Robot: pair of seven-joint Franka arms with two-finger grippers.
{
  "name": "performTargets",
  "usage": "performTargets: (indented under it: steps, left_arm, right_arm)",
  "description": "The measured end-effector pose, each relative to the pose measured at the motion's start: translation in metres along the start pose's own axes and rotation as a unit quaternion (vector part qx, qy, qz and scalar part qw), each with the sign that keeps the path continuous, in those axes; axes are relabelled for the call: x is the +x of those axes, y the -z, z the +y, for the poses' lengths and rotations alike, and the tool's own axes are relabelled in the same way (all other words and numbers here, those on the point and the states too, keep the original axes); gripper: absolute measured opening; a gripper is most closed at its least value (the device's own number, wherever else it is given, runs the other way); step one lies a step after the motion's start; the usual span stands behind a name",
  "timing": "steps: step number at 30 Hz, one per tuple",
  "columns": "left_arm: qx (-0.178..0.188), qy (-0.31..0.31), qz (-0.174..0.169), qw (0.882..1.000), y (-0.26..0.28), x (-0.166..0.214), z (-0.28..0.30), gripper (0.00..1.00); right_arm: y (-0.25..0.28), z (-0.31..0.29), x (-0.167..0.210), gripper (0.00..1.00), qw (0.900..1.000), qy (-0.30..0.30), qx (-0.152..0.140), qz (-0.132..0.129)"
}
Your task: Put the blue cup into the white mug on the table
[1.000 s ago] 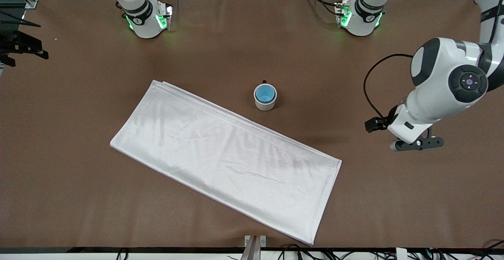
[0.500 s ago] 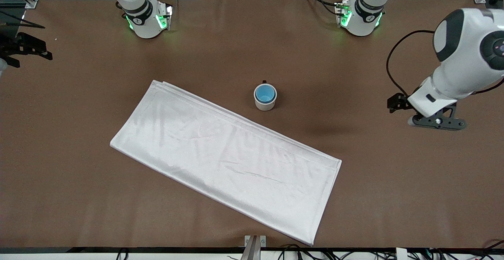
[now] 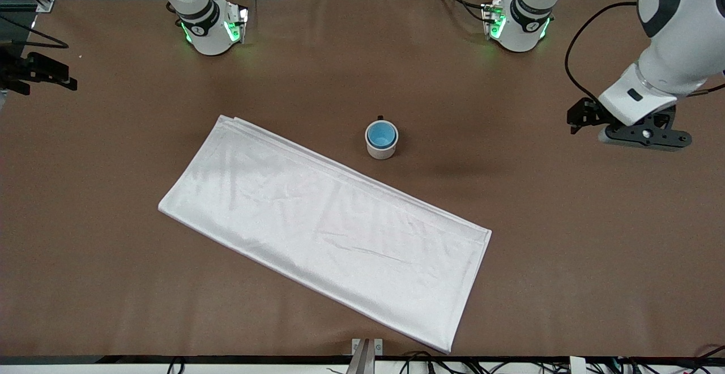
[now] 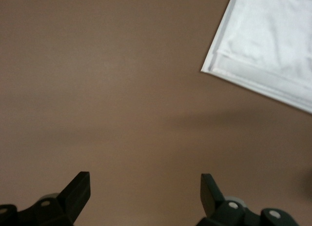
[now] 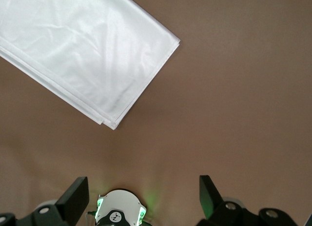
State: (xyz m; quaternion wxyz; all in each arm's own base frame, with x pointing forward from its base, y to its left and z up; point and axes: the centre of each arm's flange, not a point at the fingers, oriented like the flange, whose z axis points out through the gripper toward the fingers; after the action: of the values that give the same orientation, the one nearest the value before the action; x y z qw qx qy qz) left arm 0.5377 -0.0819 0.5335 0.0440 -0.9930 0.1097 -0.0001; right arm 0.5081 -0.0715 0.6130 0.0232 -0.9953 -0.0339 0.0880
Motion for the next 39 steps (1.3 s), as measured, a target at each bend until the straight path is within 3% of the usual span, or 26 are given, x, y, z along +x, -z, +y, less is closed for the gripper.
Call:
performTargets:
  steps: [10, 20, 29, 39]
  left_arm:
    - [-0.004, -0.010, -0.012, 1.000, 0.017, -0.010, 0.014, 1.00]
    - [-0.054, 0.024, 0.001, 0.998, 0.037, -0.011, -0.008, 1.00]
    - [-0.054, 0.031, 0.022, 0.998, 0.064, -0.014, -0.017, 1.00]
    - [-0.054, 0.030, 0.022, 0.998, 0.065, -0.014, -0.016, 1.00]
  right_arm:
    - [0.000, 0.003, -0.001, 1.00, 1.000, -0.028, 0.001, 0.000]
    - [0.000, 0.015, -0.003, 1.00, 0.999, -0.046, 0.003, 0.001]
    - [0.000, 0.016, -0.003, 1.00, 0.999, -0.047, 0.003, 0.001]
    - [0.000, 0.015, -0.003, 1.00, 0.999, -0.047, 0.003, 0.001]
